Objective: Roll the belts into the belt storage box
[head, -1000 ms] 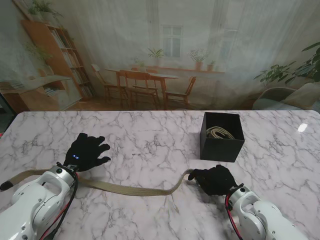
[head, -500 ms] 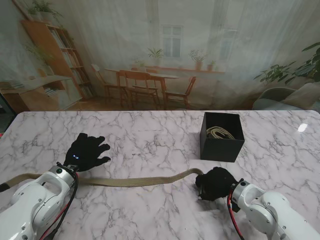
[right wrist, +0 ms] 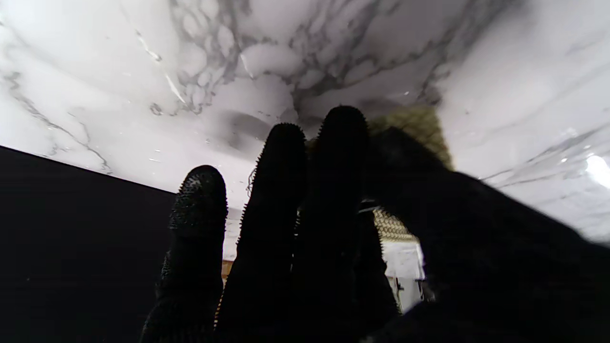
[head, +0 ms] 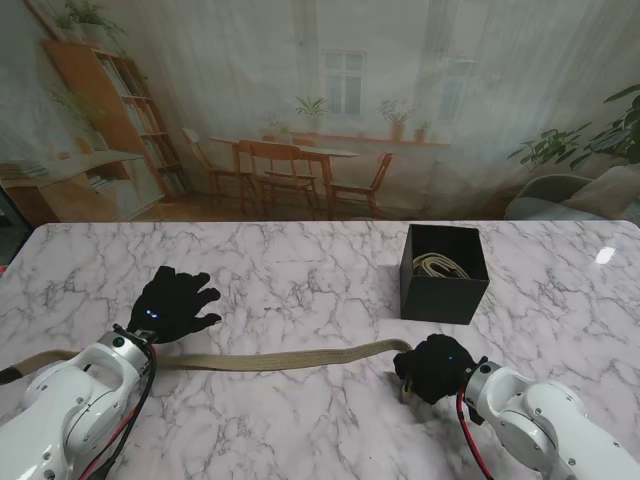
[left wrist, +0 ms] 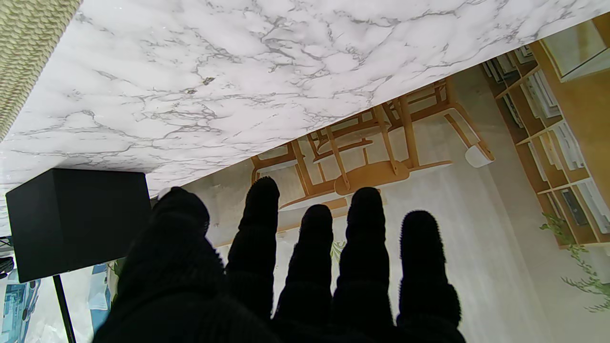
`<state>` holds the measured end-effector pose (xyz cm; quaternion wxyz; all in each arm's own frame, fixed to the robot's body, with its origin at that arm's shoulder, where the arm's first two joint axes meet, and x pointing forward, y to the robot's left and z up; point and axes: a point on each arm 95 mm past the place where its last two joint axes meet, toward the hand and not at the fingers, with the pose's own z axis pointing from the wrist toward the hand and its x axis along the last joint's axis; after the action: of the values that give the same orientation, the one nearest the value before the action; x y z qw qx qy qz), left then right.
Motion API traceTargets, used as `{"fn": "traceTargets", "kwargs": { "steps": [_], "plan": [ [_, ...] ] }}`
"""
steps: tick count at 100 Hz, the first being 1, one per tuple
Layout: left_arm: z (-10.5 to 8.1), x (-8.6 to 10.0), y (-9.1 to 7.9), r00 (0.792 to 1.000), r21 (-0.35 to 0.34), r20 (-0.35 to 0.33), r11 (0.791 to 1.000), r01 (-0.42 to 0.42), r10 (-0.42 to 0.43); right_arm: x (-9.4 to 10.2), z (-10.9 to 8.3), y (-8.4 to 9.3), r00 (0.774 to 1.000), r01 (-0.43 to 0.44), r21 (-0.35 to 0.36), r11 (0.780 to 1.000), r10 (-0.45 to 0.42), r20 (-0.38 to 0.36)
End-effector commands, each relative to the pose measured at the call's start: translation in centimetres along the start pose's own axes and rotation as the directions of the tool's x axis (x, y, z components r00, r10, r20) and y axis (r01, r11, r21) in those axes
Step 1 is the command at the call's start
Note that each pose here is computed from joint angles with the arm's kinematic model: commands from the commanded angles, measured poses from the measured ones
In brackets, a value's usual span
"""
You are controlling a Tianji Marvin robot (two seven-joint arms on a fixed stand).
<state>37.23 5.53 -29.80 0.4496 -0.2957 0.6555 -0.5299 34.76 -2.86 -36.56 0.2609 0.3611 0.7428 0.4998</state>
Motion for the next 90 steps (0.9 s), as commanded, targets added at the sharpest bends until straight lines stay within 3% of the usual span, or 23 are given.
{"fn": "traceTargets", "kwargs": {
  "steps": [1,18,90],
  "plan": [
    [0.0,0.2,0.2,1.0,-0.015,-0.004,1.0,0.001,-0.001,0.0,0.3,-0.9,1.0,-0.012,-0.007,1.0,0.012,0.012],
    [0.0,0.2,0.1,1.0,-0.014,-0.005,1.0,0.002,-0.002,0.3,0.4,-1.3,0.999,-0.013,-0.057,0.998,0.015,0.03],
    [0.0,0.3,0.2,1.0,-0.018,-0.011,1.0,0.002,-0.003,0.9,0.5,-1.9,0.993,-0.107,-0.071,0.992,0.109,0.032]
  ]
}}
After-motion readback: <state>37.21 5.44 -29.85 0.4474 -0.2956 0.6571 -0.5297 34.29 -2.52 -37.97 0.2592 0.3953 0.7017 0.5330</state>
